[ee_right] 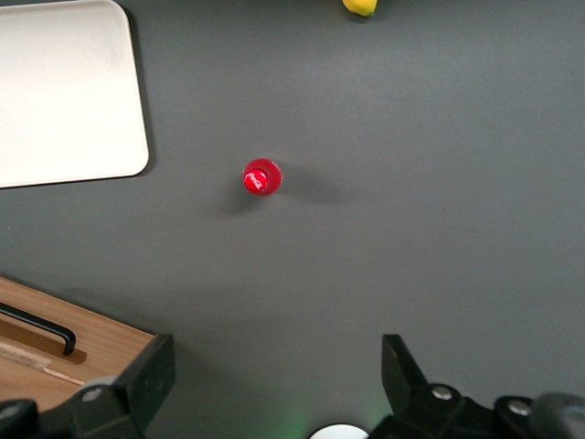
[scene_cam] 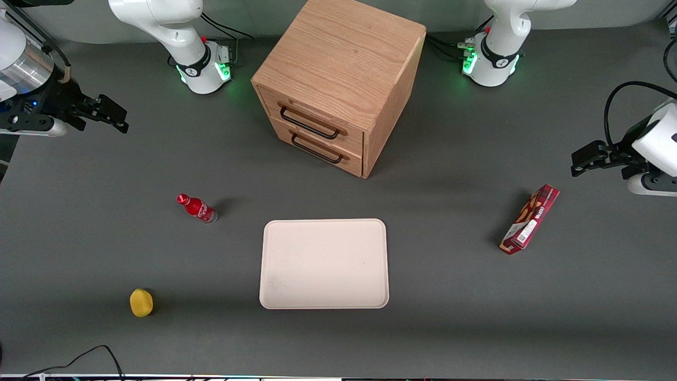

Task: Open upper drawer

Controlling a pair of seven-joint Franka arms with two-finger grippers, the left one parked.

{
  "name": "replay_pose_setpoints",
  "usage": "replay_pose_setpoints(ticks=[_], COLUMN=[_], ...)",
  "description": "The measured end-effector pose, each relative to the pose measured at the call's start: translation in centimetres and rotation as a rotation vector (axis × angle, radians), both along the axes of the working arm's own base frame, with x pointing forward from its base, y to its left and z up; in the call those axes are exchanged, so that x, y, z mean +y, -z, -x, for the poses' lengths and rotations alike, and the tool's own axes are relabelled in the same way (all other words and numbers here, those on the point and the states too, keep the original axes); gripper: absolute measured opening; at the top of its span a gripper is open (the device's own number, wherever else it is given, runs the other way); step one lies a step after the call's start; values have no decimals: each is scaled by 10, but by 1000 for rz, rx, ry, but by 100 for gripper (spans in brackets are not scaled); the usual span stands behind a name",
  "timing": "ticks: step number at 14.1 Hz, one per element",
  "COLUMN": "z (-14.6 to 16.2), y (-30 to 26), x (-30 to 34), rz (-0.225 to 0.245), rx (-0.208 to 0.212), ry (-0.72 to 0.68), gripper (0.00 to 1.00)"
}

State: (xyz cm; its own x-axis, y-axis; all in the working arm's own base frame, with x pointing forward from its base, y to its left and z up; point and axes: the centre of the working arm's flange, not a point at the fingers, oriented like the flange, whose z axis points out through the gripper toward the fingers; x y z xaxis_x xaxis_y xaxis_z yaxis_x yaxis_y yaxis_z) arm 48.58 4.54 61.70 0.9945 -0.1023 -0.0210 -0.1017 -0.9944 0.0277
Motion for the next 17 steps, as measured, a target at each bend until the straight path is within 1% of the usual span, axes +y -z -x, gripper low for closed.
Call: replay_pose_setpoints(ticks=[7, 8, 10, 11, 13, 17], z=[-1, -1, 3, 4, 11, 27], y=[1, 1, 0, -4, -16, -24], x=[0, 0, 6, 16, 60, 146], rz=[-5, -5, -7, -12, -48, -151], rx=[2, 5, 31, 26, 12, 21], ry=[0, -1, -30, -59, -134, -276], gripper=[100, 100, 100, 100, 100, 100])
